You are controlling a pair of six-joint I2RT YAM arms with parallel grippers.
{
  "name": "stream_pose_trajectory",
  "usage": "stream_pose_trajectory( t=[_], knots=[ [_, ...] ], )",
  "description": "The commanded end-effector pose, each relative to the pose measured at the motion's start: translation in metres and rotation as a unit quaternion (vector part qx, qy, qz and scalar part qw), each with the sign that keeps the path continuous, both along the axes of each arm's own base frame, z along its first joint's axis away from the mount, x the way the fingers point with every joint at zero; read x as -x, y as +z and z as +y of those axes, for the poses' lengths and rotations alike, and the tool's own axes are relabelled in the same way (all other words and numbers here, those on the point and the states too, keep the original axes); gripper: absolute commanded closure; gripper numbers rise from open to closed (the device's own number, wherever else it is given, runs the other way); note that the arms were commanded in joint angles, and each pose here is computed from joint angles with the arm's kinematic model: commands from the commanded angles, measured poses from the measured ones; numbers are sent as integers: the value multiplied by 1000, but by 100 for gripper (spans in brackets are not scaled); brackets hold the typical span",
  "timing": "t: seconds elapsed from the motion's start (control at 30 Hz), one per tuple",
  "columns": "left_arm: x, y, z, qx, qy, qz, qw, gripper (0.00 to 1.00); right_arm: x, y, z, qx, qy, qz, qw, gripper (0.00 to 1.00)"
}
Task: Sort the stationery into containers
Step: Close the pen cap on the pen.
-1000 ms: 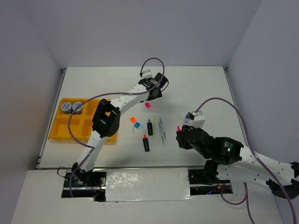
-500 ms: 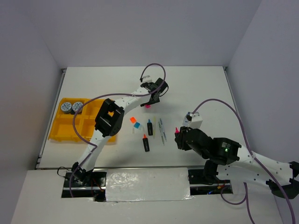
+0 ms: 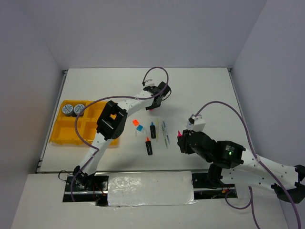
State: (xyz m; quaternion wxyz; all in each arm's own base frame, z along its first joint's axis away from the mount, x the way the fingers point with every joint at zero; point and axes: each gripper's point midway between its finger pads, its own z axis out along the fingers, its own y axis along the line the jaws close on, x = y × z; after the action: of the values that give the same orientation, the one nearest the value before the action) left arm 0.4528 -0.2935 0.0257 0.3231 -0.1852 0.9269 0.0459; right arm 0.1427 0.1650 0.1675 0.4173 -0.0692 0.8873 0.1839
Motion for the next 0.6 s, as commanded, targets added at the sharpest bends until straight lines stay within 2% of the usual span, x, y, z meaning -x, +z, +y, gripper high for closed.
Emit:
stream_pose_trajectory(
  t=[0.0,0.07,0.1,0.13,0.3,0.37,0.47,0.5,0.57],
  knots=[
    [8,-12,0,8,-1,20,1000,54,-5,8,9,-22,2,-14,1000,100],
    [10,-12,0,13,-4,22,1000,63,-5,8,10,-23,5,-15,1000,100],
    [12,-12,2,12,-3,25,1000,74,-5,8,11,-25,6,-15,1000,100],
    [15,-8,1,16,-6,26,999,80,-5,8,12,-26,8,-15,1000,100],
    [15,34,0,46,-19,-7,999,97,-7,10,18,-41,9,-22,999,100],
    [14,96,-7,97,-43,-64,992,100,-6,17,23,-71,18,-32,997,100],
    [18,139,-25,154,-119,-115,974,100,-5,44,32,-146,34,-65,987,100],
    [24,181,-27,182,-145,-153,960,100,-1,43,36,-157,55,-69,984,100],
    [37,208,-38,228,-200,-187,934,100,3,68,44,-214,79,-99,969,100]
  ],
)
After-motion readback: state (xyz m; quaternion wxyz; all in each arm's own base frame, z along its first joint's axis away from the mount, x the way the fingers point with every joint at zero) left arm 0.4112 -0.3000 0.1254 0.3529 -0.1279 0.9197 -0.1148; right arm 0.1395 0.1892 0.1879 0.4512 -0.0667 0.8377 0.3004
